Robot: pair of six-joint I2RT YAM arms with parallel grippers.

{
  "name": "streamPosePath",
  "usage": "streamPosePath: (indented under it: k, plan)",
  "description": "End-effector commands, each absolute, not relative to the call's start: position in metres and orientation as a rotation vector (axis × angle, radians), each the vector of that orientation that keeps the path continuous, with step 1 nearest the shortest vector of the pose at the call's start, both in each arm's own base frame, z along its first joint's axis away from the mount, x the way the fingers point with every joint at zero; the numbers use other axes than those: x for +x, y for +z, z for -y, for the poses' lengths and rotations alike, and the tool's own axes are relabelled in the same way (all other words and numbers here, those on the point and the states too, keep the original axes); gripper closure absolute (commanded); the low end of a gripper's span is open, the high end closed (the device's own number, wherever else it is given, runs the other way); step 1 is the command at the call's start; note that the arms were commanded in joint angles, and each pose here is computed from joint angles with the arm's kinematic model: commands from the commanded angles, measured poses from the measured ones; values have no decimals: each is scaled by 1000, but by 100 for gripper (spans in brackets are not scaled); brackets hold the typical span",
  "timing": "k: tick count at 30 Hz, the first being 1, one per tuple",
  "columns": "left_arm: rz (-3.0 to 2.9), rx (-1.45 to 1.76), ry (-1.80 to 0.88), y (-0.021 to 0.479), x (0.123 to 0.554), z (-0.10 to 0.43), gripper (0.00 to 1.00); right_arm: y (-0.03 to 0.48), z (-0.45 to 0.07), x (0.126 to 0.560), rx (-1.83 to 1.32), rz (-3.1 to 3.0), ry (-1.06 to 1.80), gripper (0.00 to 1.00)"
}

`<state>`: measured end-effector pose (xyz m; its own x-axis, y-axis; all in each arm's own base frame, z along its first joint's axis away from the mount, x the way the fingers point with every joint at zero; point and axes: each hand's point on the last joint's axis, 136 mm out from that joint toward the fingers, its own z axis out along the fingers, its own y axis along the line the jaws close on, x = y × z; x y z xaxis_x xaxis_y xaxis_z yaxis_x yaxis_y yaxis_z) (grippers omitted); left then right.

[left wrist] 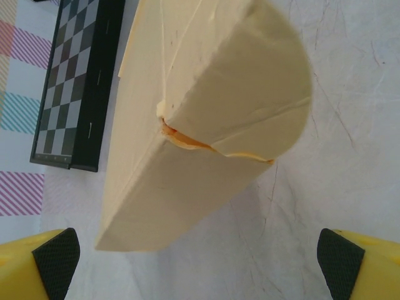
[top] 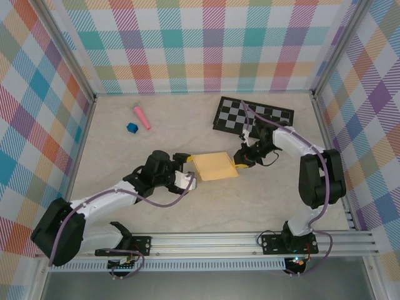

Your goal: Fold the paper box

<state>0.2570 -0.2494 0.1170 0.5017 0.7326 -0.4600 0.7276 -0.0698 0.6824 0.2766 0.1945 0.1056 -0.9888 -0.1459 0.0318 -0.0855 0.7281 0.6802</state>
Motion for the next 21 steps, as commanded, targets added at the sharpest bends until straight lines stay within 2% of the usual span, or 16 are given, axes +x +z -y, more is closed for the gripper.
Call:
streamPosePath:
  k: [1, 9, 12, 14, 17, 21]
  plan:
    - [-1096, 1716, -30, 156, 273, 277, 0, 121, -198, 266, 199, 2793, -1195, 88]
    - [-1071, 1706, -102, 162, 286, 299, 0, 123, -194, 261, 197, 2793, -1194, 88]
    - [-1066, 1739, -154, 163, 278, 302, 9, 124, -192, 261, 195, 2801, -1196, 88]
    - [-1062, 1755, -168, 162, 273, 303, 25, 124, -190, 262, 191, 2804, -1195, 87]
    - [-1065, 1765, -183, 161, 268, 302, 37, 125, -189, 262, 189, 2807, -1197, 87]
    - [-1065, 1782, -196, 162, 260, 299, 42, 127, -187, 264, 187, 2815, -1195, 85]
